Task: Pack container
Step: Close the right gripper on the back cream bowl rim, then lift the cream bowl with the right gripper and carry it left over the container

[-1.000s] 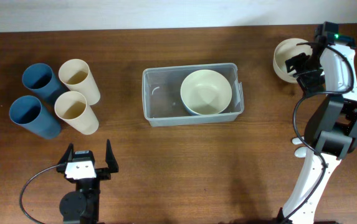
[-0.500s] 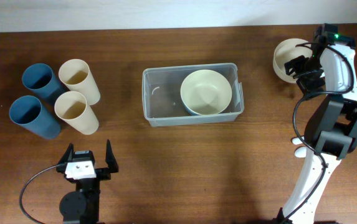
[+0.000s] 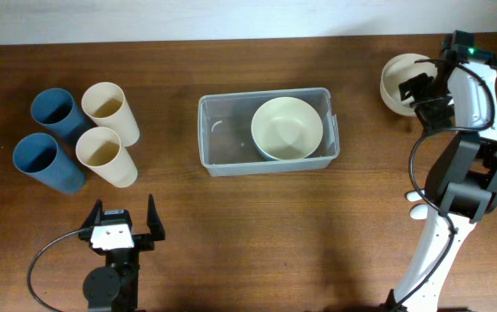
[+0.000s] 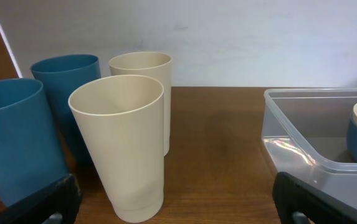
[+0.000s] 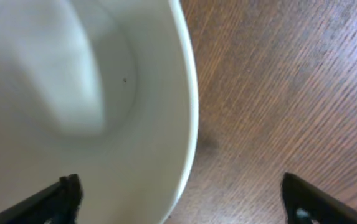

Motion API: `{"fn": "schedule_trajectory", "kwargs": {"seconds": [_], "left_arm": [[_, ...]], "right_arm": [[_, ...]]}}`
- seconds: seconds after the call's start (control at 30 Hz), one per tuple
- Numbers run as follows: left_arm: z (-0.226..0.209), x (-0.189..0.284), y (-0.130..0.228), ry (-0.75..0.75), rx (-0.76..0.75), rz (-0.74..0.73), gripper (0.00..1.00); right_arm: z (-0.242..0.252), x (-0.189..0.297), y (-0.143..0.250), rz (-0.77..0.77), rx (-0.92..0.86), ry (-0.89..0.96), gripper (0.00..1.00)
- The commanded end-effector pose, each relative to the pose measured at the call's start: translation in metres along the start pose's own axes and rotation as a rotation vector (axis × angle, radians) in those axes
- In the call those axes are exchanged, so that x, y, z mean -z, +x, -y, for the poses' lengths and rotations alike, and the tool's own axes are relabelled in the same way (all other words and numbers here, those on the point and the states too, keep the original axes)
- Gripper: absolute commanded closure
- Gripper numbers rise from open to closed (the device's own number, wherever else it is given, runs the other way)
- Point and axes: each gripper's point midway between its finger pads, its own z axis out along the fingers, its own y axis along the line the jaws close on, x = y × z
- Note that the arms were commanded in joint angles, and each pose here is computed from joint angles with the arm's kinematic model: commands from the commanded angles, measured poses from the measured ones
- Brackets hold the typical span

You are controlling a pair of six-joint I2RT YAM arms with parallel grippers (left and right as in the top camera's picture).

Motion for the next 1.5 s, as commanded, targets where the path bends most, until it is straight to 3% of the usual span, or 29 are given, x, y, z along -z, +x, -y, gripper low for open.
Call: {"fn": "schedule_trajectory", "kwargs": {"seconds": [0.0, 0.27, 0.5, 0.8, 1.23, 1.37, 1.47], "left_arm": [[0.001, 0.0, 0.001, 0.006, -0.015, 0.0, 0.01], [0.001, 0.0, 0.001, 0.006, -0.015, 0.0, 0.0], [0.001, 0.0, 0.001, 0.006, -0.015, 0.0, 0.0], [0.001, 0.0, 0.001, 0.006, -0.015, 0.0, 0.0], [0.001, 0.0, 0.001, 0.006, -0.015, 0.0, 0.0], [0.001, 0.0, 0.001, 0.006, -0.015, 0.0, 0.0], [0.001, 0.0, 0.001, 0.006, -0.015, 0.0, 0.0]], "right_arm": [[0.004, -0.01, 0.001, -0.015, -0.001, 0.017, 0.1], [0.004, -0.01, -0.005, 0.017, 0.001, 0.021, 0.12], [0.001, -0.01, -0.009, 0.031, 0.0, 0.008, 0.42], [-0.002, -0.01, -0.012, 0.043, 0.001, -0.006, 0.69], [0.0, -0.014, -0.018, 0.074, 0.0, 0.004, 0.61], [0.001, -0.021, -0.017, 0.068, 0.002, 0.011, 0.62], [0.0, -0.023, -0.018, 0.071, 0.009, 0.007, 0.7]]}}
